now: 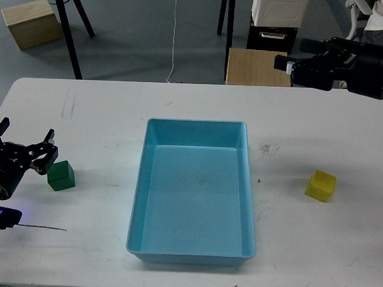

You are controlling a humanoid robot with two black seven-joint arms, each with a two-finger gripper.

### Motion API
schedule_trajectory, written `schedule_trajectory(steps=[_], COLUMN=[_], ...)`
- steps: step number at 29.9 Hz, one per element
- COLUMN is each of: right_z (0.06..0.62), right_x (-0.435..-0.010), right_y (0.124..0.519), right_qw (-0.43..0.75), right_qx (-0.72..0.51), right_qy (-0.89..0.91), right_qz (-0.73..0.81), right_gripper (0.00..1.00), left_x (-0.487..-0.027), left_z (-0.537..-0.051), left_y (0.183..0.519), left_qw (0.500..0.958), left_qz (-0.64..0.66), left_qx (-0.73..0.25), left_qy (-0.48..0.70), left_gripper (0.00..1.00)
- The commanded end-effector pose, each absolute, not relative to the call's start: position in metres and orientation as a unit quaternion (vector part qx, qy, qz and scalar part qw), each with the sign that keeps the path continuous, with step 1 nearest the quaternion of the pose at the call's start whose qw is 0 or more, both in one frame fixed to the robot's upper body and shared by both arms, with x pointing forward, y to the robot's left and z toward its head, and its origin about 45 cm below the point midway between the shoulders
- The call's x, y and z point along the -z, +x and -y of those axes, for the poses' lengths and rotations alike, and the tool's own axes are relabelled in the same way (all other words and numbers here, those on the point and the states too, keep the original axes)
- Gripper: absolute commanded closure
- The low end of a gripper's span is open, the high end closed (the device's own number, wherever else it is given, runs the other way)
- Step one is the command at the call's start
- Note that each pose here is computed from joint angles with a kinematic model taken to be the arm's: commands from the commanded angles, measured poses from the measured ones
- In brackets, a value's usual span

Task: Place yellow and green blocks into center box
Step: 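Grasp the yellow cube with the right gripper, then lift the yellow cube and carry it over the blue tray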

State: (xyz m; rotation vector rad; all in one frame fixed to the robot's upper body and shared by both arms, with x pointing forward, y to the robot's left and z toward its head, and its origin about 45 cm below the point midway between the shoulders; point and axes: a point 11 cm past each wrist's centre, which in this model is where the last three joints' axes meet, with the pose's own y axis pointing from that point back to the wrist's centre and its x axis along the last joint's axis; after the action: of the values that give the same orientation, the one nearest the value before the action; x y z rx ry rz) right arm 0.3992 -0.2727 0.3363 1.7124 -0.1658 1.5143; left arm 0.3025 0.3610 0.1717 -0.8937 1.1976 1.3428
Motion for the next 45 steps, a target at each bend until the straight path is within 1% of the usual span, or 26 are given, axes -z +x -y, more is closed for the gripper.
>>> schedule_trajectory(steps=[1,3,7,12,16,22,29,35,40,45], right_z=[0.294,0.299,0.314,0.338,0.342,0.336,0.341,0.332,0.328,0.323], right_x=[-0.323,-0.312,-0.276,-0.242,-0.22,-0.209,-0.195,-0.183,-0.167,-0.164], right_y=[0.39,0.384,0.367,0.348,0.336,0.334,0.347,0.348,0.341,0.342], right_qw=[0.476,0.496,0.522,0.55,0.55,0.545,0.561,0.558,0.559,0.557], right_qx=[-0.602,-0.603,-0.568,-0.521,-0.498,-0.494,-0.481,-0.48,-0.47,-0.471], right_qy=[0.641,0.623,0.629,0.64,0.654,0.66,0.657,0.657,0.656,0.655], right_qz=[-0.007,-0.043,-0.095,-0.131,-0.145,-0.154,-0.15,-0.163,-0.192,-0.198], right_gripper=[0.02,0.02,0.02,0.02,0.02,0.02,0.02,0.02,0.02,0.03], left_x=[-0.172,-0.172,-0.172,-0.172,-0.172,-0.172,-0.169,-0.169,-0.168,-0.168], left_z=[-0.361,-0.361,-0.361,-0.361,-0.361,-0.361,-0.364,-0.366,-0.368,-0.367], left_y=[0.303,0.303,0.303,0.303,0.303,0.303,0.303,0.303,0.303,0.304], left_qw=[0.536,0.536,0.537,0.536,0.537,0.537,0.535,0.534,0.533,0.533], left_qz=[-0.503,-0.503,-0.503,-0.503,-0.503,-0.503,-0.501,-0.499,-0.497,-0.497], left_qx=[-0.564,-0.564,-0.564,-0.564,-0.563,-0.563,-0.568,-0.571,-0.573,-0.573], left_qy=[-0.376,-0.376,-0.375,-0.376,-0.376,-0.376,-0.374,-0.374,-0.374,-0.375], left_gripper=[0.0,0.0,0.0,0.0,0.0,0.0,0.0,0.0,0.0,0.0])
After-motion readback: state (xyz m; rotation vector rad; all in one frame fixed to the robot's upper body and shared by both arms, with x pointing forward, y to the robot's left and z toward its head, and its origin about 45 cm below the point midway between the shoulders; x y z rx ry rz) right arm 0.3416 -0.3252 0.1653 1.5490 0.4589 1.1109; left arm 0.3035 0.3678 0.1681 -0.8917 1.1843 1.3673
